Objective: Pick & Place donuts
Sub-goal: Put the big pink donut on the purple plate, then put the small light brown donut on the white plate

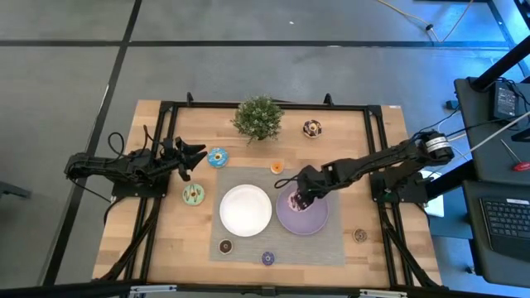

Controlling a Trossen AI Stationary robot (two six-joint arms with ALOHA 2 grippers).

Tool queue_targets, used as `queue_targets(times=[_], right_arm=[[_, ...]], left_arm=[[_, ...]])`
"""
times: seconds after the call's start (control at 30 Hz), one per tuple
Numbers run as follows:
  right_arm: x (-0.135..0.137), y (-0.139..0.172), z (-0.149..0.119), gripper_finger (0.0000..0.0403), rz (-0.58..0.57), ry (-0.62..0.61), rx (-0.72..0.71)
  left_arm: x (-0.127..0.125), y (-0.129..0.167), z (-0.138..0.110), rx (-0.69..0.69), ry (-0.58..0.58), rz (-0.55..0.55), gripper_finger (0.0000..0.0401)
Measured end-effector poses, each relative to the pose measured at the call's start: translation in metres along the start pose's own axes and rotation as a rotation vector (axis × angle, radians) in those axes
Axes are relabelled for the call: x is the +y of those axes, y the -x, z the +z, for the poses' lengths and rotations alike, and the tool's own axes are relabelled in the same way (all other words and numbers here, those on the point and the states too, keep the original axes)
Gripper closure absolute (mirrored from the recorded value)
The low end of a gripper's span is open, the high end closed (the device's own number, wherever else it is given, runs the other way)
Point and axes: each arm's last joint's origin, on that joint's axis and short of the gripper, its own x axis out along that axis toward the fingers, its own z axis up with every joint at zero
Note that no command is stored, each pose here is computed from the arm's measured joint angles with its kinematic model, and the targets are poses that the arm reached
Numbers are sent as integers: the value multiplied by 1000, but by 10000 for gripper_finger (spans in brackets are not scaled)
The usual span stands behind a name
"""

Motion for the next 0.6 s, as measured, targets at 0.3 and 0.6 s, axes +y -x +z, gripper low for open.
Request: queue_targets(times=[0.3,0.6], right_arm=[[-18,54,9,181,75,-24,-101],[-19,82,-15,181,203,92,15]], left_arm=[[0,0,0,0,2,0,232],[0,0,0,6,1,-13,232]])
